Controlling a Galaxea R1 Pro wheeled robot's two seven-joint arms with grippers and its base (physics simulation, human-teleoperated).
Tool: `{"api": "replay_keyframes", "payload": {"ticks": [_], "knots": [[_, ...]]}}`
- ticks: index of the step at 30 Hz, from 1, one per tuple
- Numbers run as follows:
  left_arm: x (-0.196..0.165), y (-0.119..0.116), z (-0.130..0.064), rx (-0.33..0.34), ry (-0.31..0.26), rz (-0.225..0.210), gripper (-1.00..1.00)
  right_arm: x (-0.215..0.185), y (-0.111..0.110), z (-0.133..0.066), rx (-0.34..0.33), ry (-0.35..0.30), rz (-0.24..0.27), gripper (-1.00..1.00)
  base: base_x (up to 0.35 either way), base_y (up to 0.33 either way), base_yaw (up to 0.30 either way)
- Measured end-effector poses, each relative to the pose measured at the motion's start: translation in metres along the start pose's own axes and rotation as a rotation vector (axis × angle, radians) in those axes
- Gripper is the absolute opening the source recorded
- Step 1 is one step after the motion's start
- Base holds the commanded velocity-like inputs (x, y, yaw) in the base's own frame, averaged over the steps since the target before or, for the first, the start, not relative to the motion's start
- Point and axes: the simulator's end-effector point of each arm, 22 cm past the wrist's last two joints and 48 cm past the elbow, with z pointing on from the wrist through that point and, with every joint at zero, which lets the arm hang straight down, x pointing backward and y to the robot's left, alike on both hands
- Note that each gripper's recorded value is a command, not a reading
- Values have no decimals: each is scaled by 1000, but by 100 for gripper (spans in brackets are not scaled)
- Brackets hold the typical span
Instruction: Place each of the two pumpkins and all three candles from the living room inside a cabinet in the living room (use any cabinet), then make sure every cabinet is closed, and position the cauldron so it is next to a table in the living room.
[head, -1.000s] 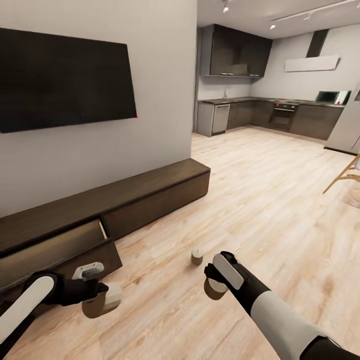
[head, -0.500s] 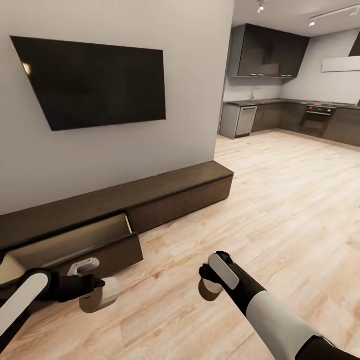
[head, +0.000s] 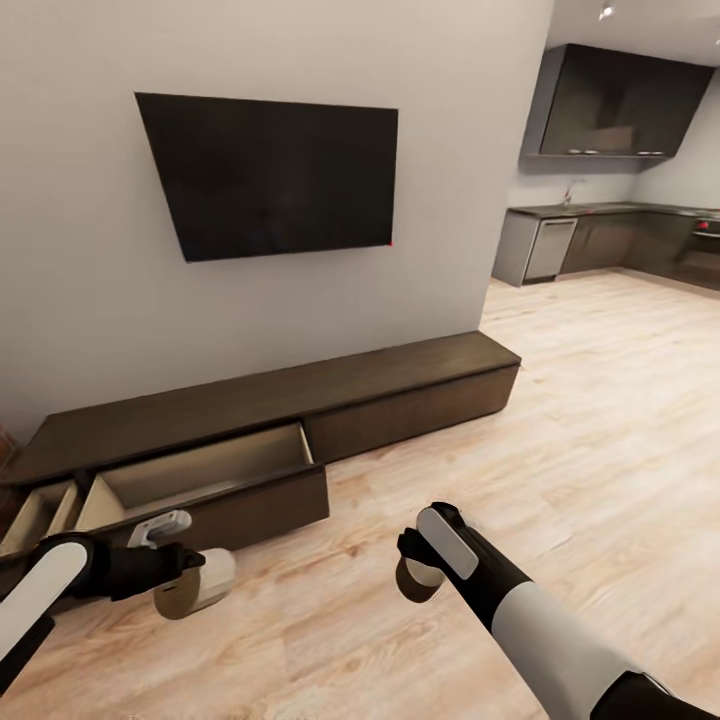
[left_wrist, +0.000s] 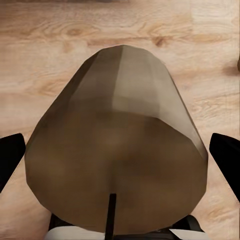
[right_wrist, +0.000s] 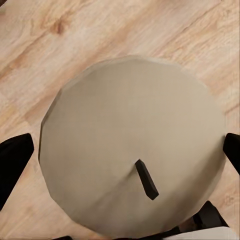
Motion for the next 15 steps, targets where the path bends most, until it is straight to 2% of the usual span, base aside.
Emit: {"api": "replay_keyframes", "payload": {"ticks": [10, 15], "knots": [[-9, -3, -16, -1, -4, -4, -100, -6, 2, -16, -3, 0, 0, -100, 0, 30, 288], [-9, -3, -17, -1, -4, -5, -100, -5, 2, -16, -3, 1, -1, -100, 0, 1, 288]]}}
